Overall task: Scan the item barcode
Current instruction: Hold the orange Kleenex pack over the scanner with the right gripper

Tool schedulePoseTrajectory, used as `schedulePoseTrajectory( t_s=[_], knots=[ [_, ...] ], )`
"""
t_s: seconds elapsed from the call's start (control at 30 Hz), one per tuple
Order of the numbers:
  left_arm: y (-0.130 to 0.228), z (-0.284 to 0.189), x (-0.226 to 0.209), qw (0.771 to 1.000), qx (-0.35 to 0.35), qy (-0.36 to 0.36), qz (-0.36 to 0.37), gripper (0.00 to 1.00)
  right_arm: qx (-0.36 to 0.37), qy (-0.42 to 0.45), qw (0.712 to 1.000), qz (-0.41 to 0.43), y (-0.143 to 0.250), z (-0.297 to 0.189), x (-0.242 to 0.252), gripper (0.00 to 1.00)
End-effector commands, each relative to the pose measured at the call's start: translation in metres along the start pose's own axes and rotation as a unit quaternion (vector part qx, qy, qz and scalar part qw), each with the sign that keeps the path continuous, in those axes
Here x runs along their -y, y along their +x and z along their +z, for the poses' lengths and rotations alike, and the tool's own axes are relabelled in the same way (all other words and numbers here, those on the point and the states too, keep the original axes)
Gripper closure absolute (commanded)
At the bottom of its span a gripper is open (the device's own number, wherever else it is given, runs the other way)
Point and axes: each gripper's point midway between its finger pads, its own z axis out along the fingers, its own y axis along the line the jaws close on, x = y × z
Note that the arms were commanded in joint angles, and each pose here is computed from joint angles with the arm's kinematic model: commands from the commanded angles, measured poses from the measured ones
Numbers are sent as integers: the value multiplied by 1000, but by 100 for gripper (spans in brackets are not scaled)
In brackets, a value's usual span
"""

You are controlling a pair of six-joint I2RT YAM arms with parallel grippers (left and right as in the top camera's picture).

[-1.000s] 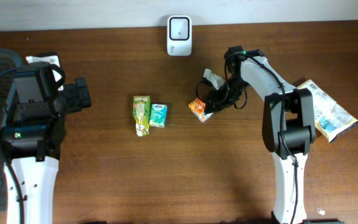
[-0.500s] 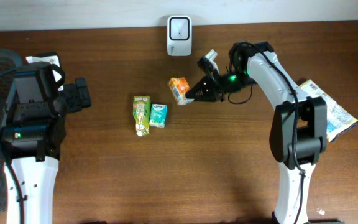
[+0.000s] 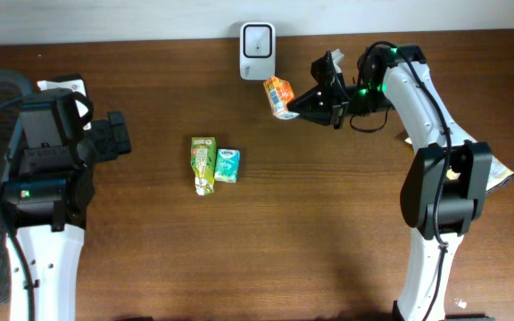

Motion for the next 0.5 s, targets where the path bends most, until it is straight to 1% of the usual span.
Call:
schedulePoseTrajectory(
  t_s=[0.0,0.03,0.07,0.1,0.17,0.2,0.23,0.27,0.3,0.33,0.37,0.4,0.43,0.47],
  knots=[
    [-6,-5,-3,1000,10,-5,1,1,2,-5,999,-44,1,0,-19,96],
    [-6,-5,-3,1000,10,-5,1,1,-1,8,999,-47,3,0,-17,96],
    [-6,-5,-3,1000,10,-5,1,1,-11,41,997,-65,6,0,-11,96],
    [-6,-5,-3,1000,10,-5,1,1,-31,113,989,-93,9,2,5,96],
    [-6,-5,-3,1000,10,-5,1,1,-77,260,957,-100,17,9,40,96],
    [-6,-5,-3,1000,10,-5,1,1,-90,317,939,-102,18,15,50,96],
    [-6,-5,-3,1000,10,-5,1,1,-89,382,914,-107,14,17,54,96],
    [-6,-5,-3,1000,10,-5,1,1,-61,483,864,-130,-1,10,49,96],
    [-6,-5,-3,1000,10,-5,1,1,-27,548,819,-164,-18,2,35,96],
    [-6,-5,-3,1000,10,-5,1,1,28,634,739,-225,-43,-13,9,96],
    [-6,-5,-3,1000,10,-5,1,1,80,692,665,-267,-67,-22,-8,96],
    [-6,-5,-3,1000,10,-5,1,1,110,718,623,-289,-81,-25,-17,96],
    [-6,-5,-3,1000,10,-5,1,1,141,745,567,-320,-103,-24,-24,96],
    [-6,-5,-3,1000,10,-5,1,1,147,748,552,-337,-114,-20,-24,96]
  ],
)
